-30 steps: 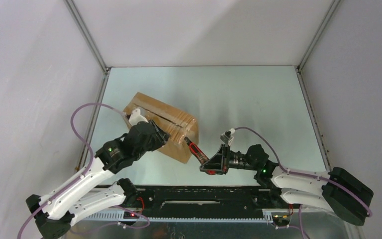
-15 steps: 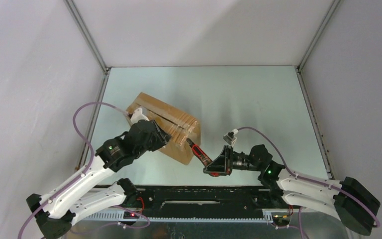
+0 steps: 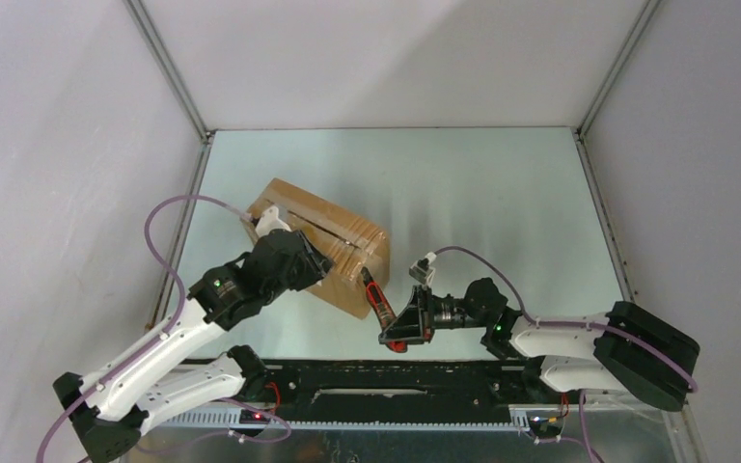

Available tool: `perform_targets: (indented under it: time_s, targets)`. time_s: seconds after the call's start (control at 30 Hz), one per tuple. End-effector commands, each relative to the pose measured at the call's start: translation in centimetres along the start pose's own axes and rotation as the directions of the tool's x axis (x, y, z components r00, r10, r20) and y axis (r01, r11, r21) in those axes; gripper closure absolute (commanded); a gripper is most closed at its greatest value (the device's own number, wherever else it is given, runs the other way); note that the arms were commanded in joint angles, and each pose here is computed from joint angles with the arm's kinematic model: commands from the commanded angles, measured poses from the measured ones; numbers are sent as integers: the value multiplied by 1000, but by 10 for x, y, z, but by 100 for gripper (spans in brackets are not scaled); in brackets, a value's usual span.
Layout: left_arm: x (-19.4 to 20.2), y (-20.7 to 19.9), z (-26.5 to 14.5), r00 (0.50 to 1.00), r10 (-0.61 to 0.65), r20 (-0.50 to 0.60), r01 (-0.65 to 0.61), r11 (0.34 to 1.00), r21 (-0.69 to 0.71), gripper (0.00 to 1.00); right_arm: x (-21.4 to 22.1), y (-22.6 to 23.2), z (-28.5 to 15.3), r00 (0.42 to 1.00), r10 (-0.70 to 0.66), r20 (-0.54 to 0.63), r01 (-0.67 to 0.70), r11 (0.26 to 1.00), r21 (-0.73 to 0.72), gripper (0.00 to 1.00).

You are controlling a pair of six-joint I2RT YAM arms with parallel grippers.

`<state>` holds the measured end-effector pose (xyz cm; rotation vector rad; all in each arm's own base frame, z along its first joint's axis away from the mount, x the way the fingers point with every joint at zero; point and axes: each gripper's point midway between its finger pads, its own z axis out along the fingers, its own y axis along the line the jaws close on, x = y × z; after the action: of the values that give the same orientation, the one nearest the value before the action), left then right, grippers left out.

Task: Unpack the express box
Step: Cut the express box at the center of the board.

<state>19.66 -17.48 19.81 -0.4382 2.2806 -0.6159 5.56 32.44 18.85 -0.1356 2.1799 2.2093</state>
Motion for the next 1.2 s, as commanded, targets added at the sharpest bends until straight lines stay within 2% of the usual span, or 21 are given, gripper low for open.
perform_targets:
  time_s: [0.0,0.13,0.27,0.4,0.7,0.87,1.03,1.17]
  targets:
    - [21,3,-1,992,60,-108,-61,998,-1,100,-10,52,7,994,-111,25,114,976,-183,100]
    - [21,2,-7,989,85,-119,-83,996,17,100,-16,44,3,993,-98,61,105,986,-127,100]
    - [11,-2,-20,982,140,-124,-139,990,21,84,-11,42,-3,991,-117,61,122,989,-80,100]
    - [7,-1,-21,976,169,-136,-167,986,29,75,-5,43,-9,989,-138,60,142,988,-55,100]
    - [8,2,-22,970,179,-165,-175,984,42,70,-11,27,-27,979,-153,134,144,987,76,100]
    - [-1,-14,-39,963,222,-152,-206,972,117,54,-12,43,-32,968,-201,150,193,979,62,100]
    - [-15,-38,-65,954,271,-131,-241,948,207,41,-6,57,-29,963,-253,95,250,967,40,100]
    - [-12,-72,-87,937,318,-145,-243,892,382,26,1,74,-28,943,-329,48,329,944,-2,100]
